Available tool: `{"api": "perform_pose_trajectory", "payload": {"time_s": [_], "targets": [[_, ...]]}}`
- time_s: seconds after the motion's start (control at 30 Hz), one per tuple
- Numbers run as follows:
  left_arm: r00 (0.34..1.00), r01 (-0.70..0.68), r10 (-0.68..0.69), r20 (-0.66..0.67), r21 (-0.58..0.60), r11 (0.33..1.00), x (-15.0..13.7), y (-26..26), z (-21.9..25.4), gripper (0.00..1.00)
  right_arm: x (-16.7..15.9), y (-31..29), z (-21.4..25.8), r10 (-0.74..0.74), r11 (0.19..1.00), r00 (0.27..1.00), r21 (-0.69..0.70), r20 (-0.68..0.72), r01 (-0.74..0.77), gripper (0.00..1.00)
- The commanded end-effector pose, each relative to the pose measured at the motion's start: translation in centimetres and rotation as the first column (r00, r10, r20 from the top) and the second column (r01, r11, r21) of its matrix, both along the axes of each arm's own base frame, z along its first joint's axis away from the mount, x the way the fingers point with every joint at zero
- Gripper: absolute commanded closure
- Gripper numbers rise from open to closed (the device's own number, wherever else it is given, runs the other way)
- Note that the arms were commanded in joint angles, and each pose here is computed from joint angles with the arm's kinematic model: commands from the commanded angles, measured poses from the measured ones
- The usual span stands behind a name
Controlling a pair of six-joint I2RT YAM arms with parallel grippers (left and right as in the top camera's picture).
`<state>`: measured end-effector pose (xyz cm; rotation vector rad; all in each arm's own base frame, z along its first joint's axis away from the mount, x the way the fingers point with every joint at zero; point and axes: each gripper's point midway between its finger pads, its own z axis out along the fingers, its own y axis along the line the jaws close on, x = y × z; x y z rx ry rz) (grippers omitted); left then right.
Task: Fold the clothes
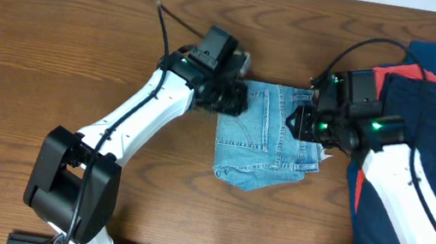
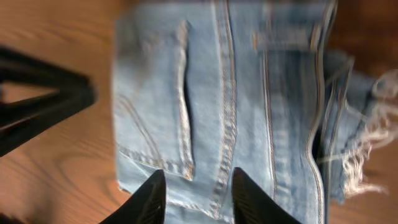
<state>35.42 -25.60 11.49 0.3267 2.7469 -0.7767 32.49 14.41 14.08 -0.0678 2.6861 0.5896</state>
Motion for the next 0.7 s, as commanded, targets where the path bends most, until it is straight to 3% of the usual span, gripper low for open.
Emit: {"api": "perform_pose_trajectory", "payload": {"time_s": [0.0,0.1,0.23,0.4,0.53,0.6,0.67], "targets": [[0.993,-0.005,-0.004,0.118,0.080,0.997,2.3,0.5,-0.6,0.89,0.8,-0.3,-0.8,-0.038,0.999,0.999,-0.019,-0.007,0.037,0.73],[0.992,-0.034,0.018,0.127,0.130,0.991,3.5,1.0,-3.2,0.93,1.1,-0.7,-3.1,-0.090,0.994,0.994,-0.063,-0.062,0.086,0.85],[0.996,-0.036,0.022,0.086,0.160,0.986,4.4,0.9,-7.8,0.94,1.0,-1.1,-7.8,-0.134,0.986,0.974,-0.126,-0.185,0.112,0.94],[1.000,-0.028,0.025,0.017,0.198,0.980,4.2,1.2,-12.6,0.89,0.7,-1.6,-14.0,-0.164,0.974,0.940,-0.200,-0.300,0.106,0.95],[0.998,-0.060,0.056,0.023,0.194,0.979,5.1,2.4,-11.7,0.83,-0.4,-1.4,-15.6,-0.145,0.978,0.918,-0.196,-0.370,0.076,0.91],[0.996,-0.085,0.079,0.035,0.186,0.979,5.7,3.3,-9.7,0.83,-0.7,-1.0,-14.6,-0.078,0.986,0.930,-0.167,-0.359,0.019,0.89],[0.994,-0.103,0.096,0.048,0.158,0.982,5.9,4.0,-6.5,0.75,-1.0,-0.1,-12.5,0.010,0.993,0.944,-0.107,-0.331,-0.048,0.87]]}}
